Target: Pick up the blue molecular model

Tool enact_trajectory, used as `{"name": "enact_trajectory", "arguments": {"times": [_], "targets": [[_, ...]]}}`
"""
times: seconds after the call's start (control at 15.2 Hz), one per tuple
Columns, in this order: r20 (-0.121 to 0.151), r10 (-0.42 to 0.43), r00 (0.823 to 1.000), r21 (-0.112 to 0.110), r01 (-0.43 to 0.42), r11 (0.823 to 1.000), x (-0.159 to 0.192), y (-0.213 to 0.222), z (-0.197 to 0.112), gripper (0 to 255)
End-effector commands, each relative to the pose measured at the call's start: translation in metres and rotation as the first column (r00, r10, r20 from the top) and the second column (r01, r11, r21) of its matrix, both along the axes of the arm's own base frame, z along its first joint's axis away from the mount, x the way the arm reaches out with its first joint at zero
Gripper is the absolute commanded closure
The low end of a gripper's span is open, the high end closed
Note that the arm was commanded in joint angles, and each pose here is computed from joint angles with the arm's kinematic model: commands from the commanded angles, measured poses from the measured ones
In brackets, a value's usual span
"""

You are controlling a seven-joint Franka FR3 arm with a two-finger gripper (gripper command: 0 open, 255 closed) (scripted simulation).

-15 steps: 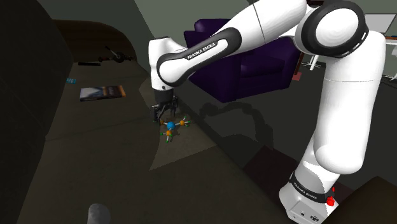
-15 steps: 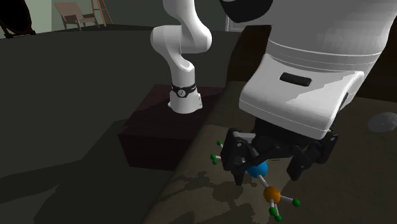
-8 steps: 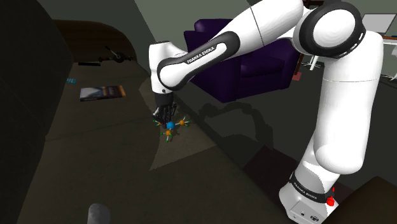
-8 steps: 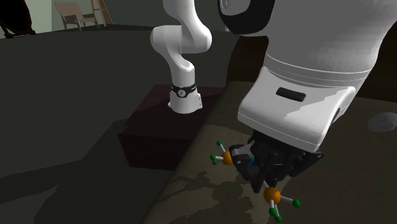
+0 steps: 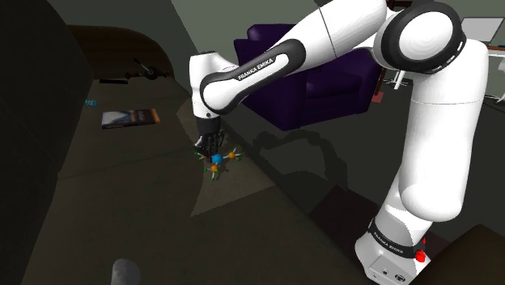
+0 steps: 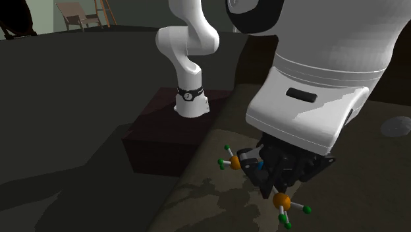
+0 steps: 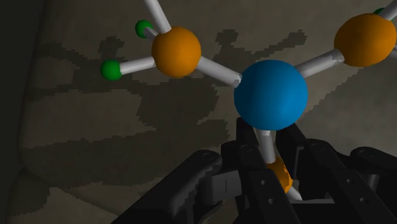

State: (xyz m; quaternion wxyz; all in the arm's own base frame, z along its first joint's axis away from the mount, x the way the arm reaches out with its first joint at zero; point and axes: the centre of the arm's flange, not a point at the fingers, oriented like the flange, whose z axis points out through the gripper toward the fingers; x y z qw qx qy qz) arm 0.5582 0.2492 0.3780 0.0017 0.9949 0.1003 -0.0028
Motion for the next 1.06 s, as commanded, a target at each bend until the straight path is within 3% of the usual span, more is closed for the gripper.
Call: {"name": "enact_trajectory", "arguments": {"times": [0.0, 0.99], "targets": [[0.000, 0.000, 1.000, 0.000, 0.000, 1.000, 0.000, 0.000, 0.008, 255], [0.000, 0.000, 1.000, 0.000, 0.000, 1.000, 0.000, 0.000, 0.077, 255]]}}
